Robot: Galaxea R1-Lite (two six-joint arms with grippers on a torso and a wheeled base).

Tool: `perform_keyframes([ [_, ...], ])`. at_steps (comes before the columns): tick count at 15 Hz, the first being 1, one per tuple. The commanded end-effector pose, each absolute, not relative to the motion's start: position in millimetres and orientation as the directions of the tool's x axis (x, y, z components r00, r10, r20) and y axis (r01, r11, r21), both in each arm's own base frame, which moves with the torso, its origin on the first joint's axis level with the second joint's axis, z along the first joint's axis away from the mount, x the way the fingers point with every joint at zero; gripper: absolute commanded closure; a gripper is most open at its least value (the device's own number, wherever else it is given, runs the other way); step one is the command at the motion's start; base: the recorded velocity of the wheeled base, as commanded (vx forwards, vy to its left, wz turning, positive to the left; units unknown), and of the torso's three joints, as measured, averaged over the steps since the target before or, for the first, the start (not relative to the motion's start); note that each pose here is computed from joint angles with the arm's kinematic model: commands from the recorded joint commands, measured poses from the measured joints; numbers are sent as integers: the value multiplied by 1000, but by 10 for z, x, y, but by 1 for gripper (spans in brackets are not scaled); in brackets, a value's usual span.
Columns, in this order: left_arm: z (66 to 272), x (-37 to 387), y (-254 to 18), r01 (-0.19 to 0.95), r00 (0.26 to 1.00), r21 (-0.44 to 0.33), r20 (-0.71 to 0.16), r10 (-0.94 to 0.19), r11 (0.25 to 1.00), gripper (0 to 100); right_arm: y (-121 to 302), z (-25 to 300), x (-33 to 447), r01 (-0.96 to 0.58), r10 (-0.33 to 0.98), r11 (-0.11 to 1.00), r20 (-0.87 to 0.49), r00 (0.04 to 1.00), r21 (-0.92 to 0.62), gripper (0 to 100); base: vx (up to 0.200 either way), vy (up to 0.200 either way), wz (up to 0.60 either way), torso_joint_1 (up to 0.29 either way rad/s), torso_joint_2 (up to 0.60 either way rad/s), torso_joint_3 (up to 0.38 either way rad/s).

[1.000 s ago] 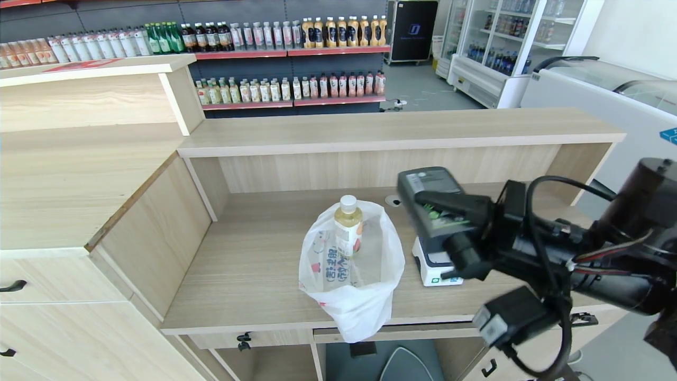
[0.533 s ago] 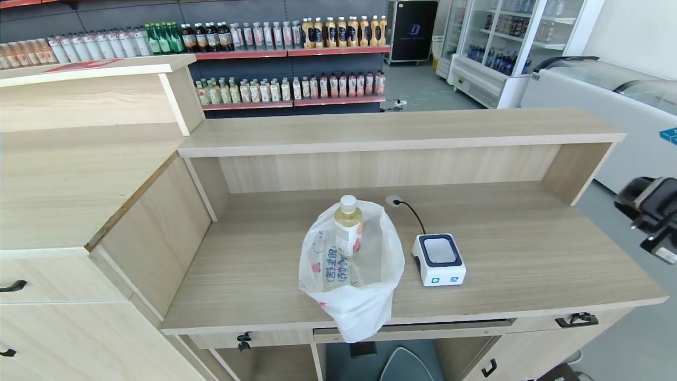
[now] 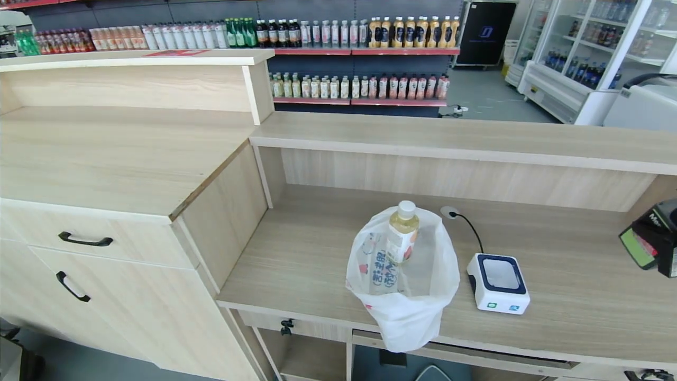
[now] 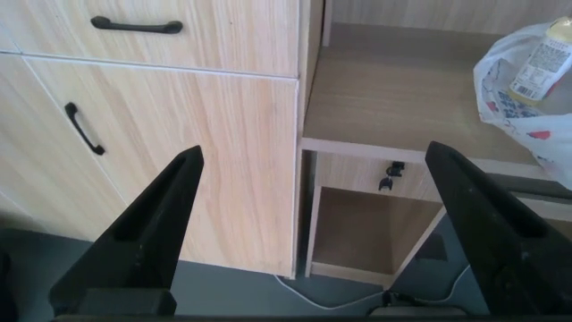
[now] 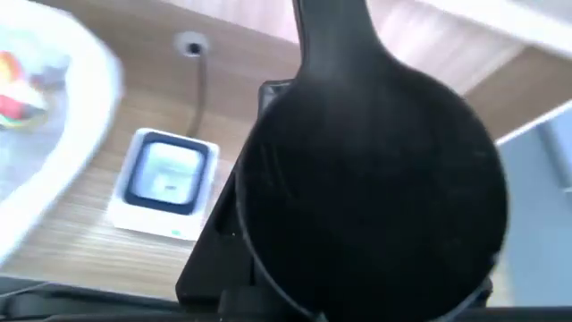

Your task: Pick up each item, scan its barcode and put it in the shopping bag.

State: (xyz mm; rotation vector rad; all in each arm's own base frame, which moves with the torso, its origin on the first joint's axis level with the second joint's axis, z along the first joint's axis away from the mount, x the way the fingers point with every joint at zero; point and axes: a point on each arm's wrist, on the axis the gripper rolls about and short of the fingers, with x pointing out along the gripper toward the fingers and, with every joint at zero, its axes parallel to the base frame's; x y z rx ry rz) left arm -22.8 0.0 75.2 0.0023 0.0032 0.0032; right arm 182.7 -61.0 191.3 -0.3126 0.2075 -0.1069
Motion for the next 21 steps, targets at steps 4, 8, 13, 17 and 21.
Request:
perform_keyframes([
  [4,752,-228,0,-3,1000,3,-3,3,1000,0,-675,1596,2227,87,-11,985,-451,892,149,100,0,0,0,0,0,0],
  [8,752,-228,0,-2,1000,3,-3,2,1000,0,-806,1641,2553,-27,203,930,-453,868,366,100,0,0,0,0,0,0],
  [13,752,-228,0,-3,1000,3,-3,3,1000,0,-861,1422,2751,-175,293,946,-484,825,274,100,0,0,0,0,0,0],
  [17,752,-228,0,-2,1000,2,-3,2,1000,0,-872,1286,2846,-302,386,920,-465,797,248,100,0,0,0,0,0,0],
  [21,752,-228,0,-3,1000,3,-3,3,1000,0,-897,1178,2929,-330,407,912,-456,791,242,100,0,0,0,0,0,0],
])
